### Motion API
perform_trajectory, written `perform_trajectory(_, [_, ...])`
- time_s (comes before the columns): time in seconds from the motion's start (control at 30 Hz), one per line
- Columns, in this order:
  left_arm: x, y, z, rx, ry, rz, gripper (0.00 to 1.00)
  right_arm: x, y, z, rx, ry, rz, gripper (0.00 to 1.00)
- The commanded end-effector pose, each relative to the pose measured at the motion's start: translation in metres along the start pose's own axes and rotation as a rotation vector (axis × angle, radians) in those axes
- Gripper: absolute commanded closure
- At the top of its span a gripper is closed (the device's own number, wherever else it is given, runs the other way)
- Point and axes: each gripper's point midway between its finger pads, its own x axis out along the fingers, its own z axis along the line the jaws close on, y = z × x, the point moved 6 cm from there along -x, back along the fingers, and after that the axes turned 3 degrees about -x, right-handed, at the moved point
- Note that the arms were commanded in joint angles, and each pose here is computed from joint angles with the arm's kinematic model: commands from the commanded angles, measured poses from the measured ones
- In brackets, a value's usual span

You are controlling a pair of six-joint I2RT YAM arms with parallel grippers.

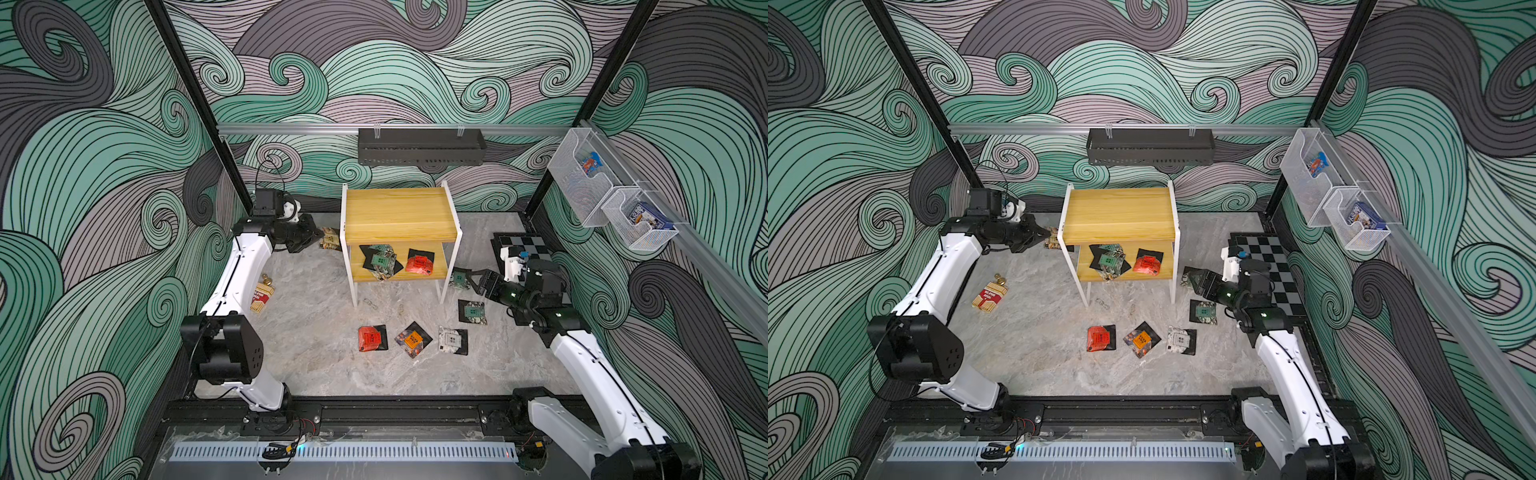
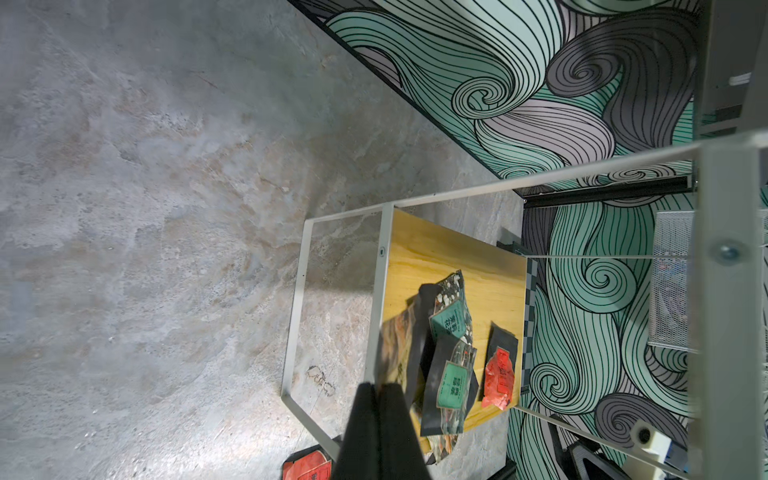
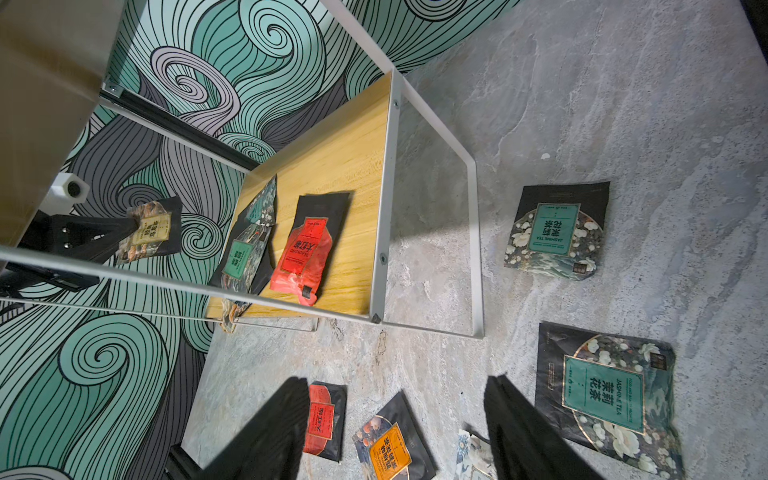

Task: Remove the tea bags from the shelf
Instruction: Pick up the tea bag from the shelf, then place the tea bag at the center of the board.

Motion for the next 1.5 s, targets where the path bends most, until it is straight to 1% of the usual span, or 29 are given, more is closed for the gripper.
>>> perform_trajectory(0.0, [-0.013, 0.003, 0.005, -0.012, -0.004, -0.043, 1.00, -0.002, -0.010, 0.008, -0.010, -0.033, -0.021, 0.30])
perform_trajectory(0.17, [-0.026, 0.023, 0.022, -0.030, -0.034, -0.068, 1.00, 0.000, -0.010, 0.008, -0.005, -0.035, -0.011, 0.30])
perform_trajectory(0.33, [-0.026, 0.053, 0.041, -0.068, -0.057, -0.034, 1.00, 0.002, -0.011, 0.008, -0.003, -0.032, -0.007, 0.30])
perform_trajectory(0.57, [-0.010, 0.100, 0.079, -0.155, -0.111, 0.077, 1.00, 0.003, -0.009, 0.008, -0.005, -0.034, -0.003, 0.29])
perform_trajectory(0.67, [-0.003, 0.117, 0.092, -0.176, -0.127, 0.109, 1.00, 0.004, -0.007, 0.008, -0.003, -0.036, 0.000, 0.29])
perform_trajectory(1.07, [0.021, 0.171, 0.126, -0.285, -0.169, 0.265, 1.00, 0.008, -0.004, 0.007, -0.002, -0.039, 0.008, 0.29])
perform_trajectory(1.3, [0.043, 0.199, 0.140, -0.274, -0.237, 0.369, 1.00, 0.010, -0.003, 0.005, 0.000, -0.036, 0.009, 0.29])
perform_trajectory(1.47, [0.046, 0.206, 0.150, -0.283, -0.300, 0.379, 1.00, 0.010, -0.003, 0.004, 0.000, -0.033, 0.010, 0.29])
